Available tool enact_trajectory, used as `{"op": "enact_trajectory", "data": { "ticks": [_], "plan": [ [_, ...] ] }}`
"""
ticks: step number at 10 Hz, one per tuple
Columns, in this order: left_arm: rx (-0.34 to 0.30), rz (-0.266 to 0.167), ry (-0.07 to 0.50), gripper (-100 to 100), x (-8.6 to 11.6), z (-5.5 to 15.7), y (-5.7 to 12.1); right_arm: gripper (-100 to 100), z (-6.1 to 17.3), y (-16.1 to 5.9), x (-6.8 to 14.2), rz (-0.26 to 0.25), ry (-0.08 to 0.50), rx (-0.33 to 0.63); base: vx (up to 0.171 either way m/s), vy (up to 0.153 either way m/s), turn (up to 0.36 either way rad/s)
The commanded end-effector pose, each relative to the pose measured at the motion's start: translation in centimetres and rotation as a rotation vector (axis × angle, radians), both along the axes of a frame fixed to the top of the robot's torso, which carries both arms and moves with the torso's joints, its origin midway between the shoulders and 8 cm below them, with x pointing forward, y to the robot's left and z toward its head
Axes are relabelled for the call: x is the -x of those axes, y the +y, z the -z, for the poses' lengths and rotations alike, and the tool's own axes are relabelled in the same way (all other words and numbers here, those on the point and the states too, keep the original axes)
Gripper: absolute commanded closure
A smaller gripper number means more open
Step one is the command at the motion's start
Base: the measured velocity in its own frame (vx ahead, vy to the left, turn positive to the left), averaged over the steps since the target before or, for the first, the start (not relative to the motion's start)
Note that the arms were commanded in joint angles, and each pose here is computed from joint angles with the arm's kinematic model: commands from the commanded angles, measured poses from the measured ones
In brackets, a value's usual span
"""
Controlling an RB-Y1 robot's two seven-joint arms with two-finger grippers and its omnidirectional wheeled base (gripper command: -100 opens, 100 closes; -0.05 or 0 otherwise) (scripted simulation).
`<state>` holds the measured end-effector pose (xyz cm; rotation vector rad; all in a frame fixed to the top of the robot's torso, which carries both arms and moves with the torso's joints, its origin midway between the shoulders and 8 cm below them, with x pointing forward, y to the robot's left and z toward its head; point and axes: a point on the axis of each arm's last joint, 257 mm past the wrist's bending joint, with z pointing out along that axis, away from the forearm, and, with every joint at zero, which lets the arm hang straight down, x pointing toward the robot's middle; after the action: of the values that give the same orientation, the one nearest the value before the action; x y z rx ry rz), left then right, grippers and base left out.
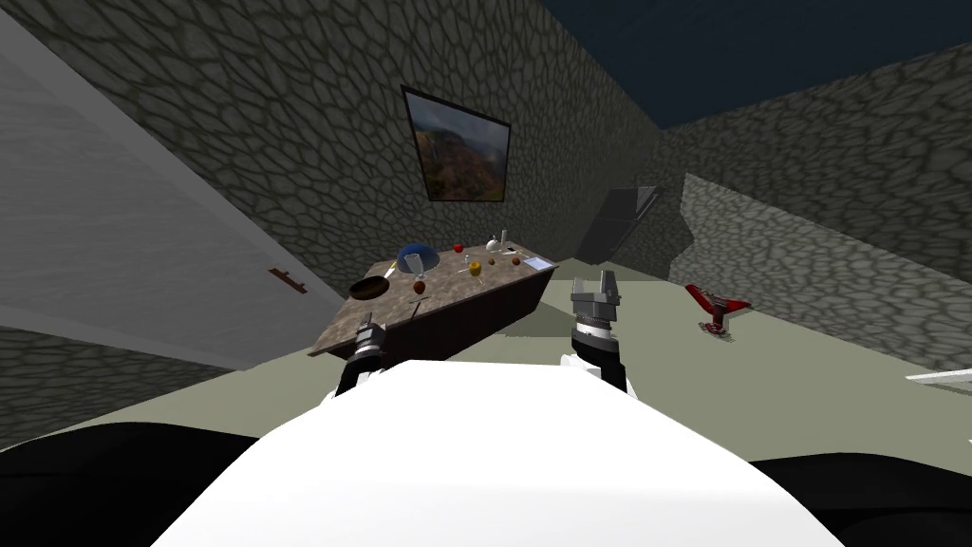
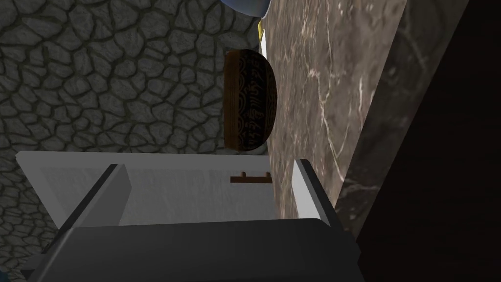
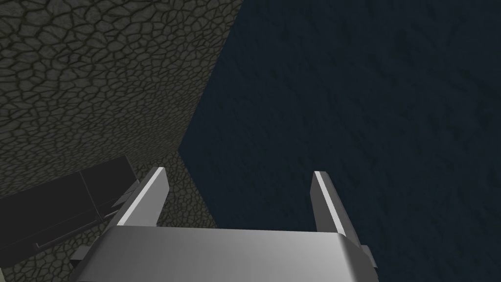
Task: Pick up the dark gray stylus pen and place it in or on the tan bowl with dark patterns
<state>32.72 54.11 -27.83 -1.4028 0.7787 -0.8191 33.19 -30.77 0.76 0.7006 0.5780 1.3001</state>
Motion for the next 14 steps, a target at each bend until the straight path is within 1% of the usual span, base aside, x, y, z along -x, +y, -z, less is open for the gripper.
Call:
{"op": "enact_trajectory", "data": {
  "ticks": [1,3,5,6,8,9,10,11,12,13,14],
  "plan": [
    [0.055,-0.007,0.015,-100,0.1,2.4,-1.0,0,0.0,0.0,0.0,0.000,0.000,0.000,0.147,-0.140,0.250],
    [0.102,-0.012,0.021,-100,0.1,4.2,-2.3,0,0.0,0.0,0.0,0.000,0.000,0.000,0.140,-0.114,0.118],
    [0.159,-0.022,0.021,-100,0.1,6.0,-4.1,0,0.0,0.0,0.0,0.000,0.000,0.000,0.046,-0.058,0.082],
    [0.159,-0.022,0.021,-100,0.1,6.0,-4.1,0,0.0,0.0,0.0,0.000,0.000,0.000,0.022,-0.026,0.017],
    [0.214,-0.033,0.019,-100,0.1,7.5,-5.9,0,0.0,0.0,0.0,0.000,0.000,0.000,0.030,-0.014,0.040],
    [0.230,-0.037,0.018,-100,0.1,7.9,-6.4,0,0.0,0.0,0.0,0.000,0.000,0.000,0.030,-0.015,0.022],
    [0.217,-0.034,0.019,-100,0.2,7.6,-5.9,0,0.0,0.0,0.0,0.000,0.000,0.000,0.012,-0.008,0.003],
    [0.220,-0.035,0.019,0,0.2,7.6,-6.0,0,0.0,0.0,0.0,0.000,0.000,0.000,0.000,0.000,0.000],
    [0.220,-0.034,0.019,-100,0.2,7.6,-6.0,0,0.0,0.0,0.0,0.000,0.000,0.000,0.000,0.000,0.000],
    [0.220,-0.034,0.019,100,0.2,7.6,-6.0,0,0.0,0.0,0.0,0.000,0.000,0.000,0.000,0.000,0.000],
    [0.220,-0.034,0.019,100,0.2,7.6,-6.0,0,0.0,0.0,0.0,0.000,0.000,0.000,0.000,0.000,0.000]
  ]
}}
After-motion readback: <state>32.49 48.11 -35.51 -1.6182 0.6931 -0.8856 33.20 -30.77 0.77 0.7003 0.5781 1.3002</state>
